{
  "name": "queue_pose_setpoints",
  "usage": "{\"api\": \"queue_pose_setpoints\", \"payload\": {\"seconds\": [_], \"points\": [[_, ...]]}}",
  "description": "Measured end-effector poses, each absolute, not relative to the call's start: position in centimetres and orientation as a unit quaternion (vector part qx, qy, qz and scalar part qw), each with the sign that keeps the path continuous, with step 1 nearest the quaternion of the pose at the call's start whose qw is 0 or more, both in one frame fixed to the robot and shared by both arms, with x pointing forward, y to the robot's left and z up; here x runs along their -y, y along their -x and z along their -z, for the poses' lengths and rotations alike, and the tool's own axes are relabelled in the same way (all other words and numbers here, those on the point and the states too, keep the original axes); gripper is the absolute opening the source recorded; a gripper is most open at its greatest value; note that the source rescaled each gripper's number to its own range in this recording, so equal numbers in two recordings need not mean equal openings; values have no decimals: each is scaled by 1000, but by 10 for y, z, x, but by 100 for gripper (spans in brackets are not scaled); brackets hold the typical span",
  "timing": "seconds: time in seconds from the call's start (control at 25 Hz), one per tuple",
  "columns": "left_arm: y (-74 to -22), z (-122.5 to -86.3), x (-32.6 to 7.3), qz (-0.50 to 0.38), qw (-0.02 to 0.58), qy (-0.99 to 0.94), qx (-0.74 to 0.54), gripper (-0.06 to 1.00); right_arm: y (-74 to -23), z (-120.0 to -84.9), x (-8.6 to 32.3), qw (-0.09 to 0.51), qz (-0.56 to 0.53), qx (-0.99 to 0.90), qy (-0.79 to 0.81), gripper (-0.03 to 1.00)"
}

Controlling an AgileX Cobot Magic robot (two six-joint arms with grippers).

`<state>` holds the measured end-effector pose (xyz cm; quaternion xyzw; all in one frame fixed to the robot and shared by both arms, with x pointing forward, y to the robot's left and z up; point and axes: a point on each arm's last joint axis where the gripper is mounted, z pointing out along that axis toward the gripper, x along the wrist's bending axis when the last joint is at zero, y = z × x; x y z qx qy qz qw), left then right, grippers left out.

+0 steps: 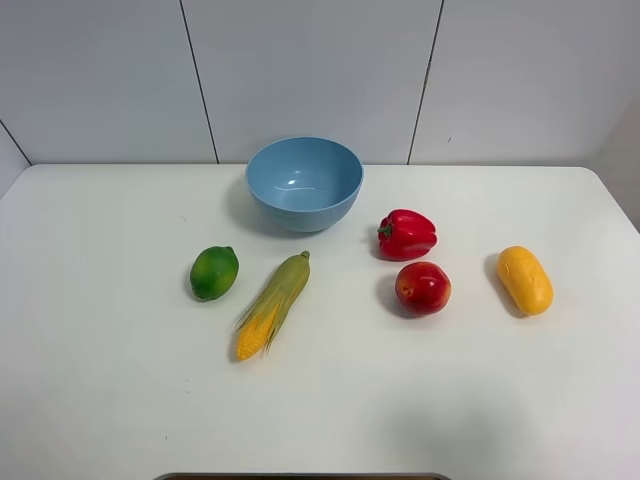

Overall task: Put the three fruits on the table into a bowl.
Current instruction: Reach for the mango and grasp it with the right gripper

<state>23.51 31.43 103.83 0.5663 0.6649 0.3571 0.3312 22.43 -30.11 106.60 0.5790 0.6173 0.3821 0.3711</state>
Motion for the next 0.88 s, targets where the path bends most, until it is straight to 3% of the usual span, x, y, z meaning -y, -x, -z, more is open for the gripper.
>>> {"api": "queue_pose_setpoints", "payload": {"seconds": [0.32, 0.56, 0.88], "points": [[-235, -1038, -314, -357, 331, -566, -665, 100, -222, -1071, 306, 376, -390, -579, -610, 100], [-235, -1038, -314, -357, 331, -566, -665, 100, -226, -1108, 306, 377, -397, -569, -615, 100], [-235, -1038, -314, -357, 331, -566, -665, 100, -268, -1156, 305, 357, -360, -585, -633, 100]]}}
